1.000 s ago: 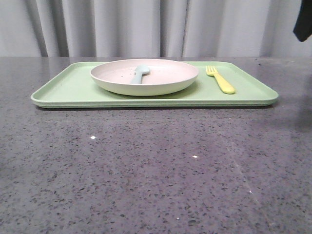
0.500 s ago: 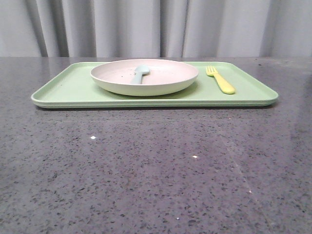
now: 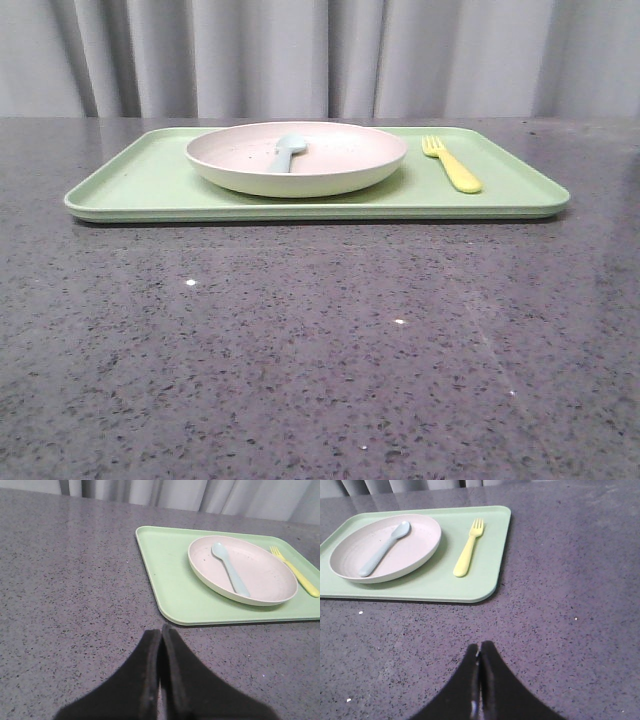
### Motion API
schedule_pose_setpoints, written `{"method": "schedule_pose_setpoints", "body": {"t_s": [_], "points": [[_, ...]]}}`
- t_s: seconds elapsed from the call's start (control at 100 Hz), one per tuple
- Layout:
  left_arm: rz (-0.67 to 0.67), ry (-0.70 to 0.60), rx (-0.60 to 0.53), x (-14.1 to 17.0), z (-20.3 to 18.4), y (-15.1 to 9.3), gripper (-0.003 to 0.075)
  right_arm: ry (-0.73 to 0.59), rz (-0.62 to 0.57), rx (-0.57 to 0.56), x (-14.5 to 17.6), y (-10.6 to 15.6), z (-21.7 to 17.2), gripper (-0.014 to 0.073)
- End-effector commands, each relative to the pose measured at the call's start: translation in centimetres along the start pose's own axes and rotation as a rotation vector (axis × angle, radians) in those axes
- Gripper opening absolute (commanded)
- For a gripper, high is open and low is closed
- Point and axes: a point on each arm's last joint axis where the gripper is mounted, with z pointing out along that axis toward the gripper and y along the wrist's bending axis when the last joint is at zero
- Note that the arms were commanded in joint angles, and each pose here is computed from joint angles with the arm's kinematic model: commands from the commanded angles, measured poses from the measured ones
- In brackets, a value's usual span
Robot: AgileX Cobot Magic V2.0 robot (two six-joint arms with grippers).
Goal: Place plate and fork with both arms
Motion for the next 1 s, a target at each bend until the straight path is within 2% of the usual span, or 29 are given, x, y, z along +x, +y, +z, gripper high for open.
{"method": "schedule_pose_setpoints", "body": {"t_s": [0.0, 0.13, 0.99], "points": [[-0.006, -0.118, 0.013, -0.96, -0.78, -0.20, -0.0020, -0.139, -0.030, -0.020, -1.04, 0.08, -1.04, -0.0067], [-0.003, -0.142, 0.019, -0.26, -1.34, -0.11, -0.0020, -0.181, -0.037, -0.022, -0.71, -0.14, -1.87, -0.0067], [-0.001, -0.152, 0.023, -0.16, -1.59, -0.13, -0.0020, -0.174, -0.037, -0.018, -0.59, -0.19, -1.90, -0.0067]]}}
